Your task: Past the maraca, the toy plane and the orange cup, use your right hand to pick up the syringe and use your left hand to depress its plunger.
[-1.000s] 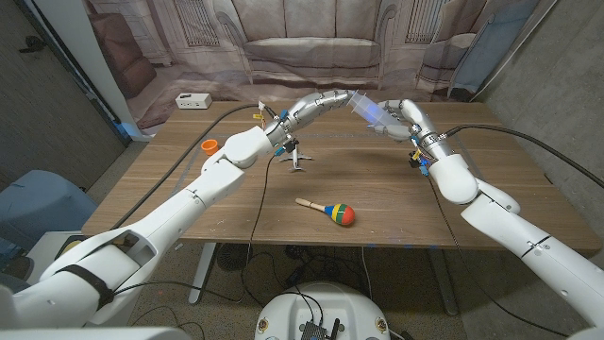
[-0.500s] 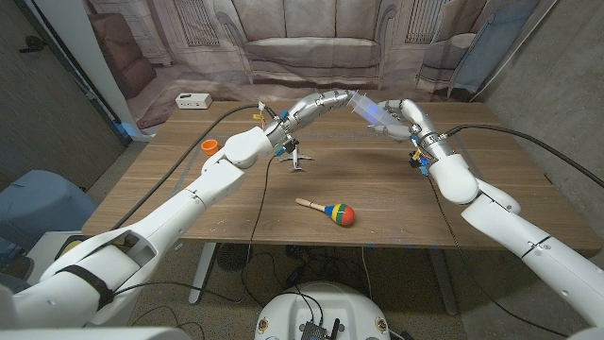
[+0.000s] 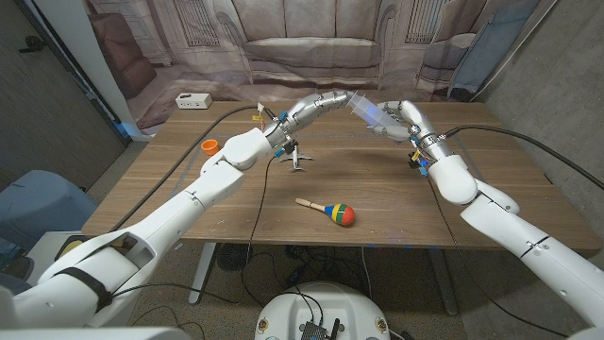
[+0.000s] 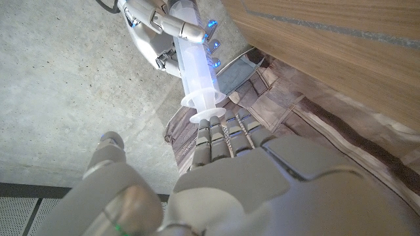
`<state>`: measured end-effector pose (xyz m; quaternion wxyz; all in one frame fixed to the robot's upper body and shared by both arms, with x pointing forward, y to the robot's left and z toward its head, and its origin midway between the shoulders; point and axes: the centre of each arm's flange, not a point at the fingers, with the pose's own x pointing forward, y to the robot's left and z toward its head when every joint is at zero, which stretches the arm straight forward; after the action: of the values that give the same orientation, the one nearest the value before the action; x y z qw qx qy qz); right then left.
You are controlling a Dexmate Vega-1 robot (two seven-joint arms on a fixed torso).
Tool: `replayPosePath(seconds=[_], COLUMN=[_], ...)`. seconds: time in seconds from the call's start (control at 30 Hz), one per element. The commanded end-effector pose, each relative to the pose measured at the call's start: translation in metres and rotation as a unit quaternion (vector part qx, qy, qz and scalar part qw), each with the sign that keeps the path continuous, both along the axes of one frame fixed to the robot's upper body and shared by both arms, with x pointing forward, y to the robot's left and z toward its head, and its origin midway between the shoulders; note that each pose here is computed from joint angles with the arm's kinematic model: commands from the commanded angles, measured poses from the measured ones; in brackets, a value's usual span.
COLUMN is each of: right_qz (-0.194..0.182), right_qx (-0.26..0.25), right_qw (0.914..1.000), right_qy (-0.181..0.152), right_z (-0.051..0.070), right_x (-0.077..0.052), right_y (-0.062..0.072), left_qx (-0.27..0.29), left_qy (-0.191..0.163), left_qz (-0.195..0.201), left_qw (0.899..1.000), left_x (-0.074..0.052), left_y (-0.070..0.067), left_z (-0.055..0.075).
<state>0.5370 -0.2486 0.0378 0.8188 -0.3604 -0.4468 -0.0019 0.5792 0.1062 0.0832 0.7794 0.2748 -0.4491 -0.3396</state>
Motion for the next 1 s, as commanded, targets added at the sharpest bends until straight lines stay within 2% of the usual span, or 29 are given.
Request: replayPosePath(seconds=[0.03,1.0], right_qz=[0.001,0.001], right_qx=[0.002,0.001], right_qw=[1.0000,1.0000], right_qy=[0.001,-0.002], right_z=[-0.001,0.001], right_x=[0.002,0.000], right_y=[0.000,0.001], left_qx=[-0.014,-0.044], left_qy=[-0.002,-0.007], left_qz=[0.010,0.033], left_qw=[1.000,0.998], left_x=[0.000,-0.004], left_y=[0.008,0.029], left_z=[0.002,0.003])
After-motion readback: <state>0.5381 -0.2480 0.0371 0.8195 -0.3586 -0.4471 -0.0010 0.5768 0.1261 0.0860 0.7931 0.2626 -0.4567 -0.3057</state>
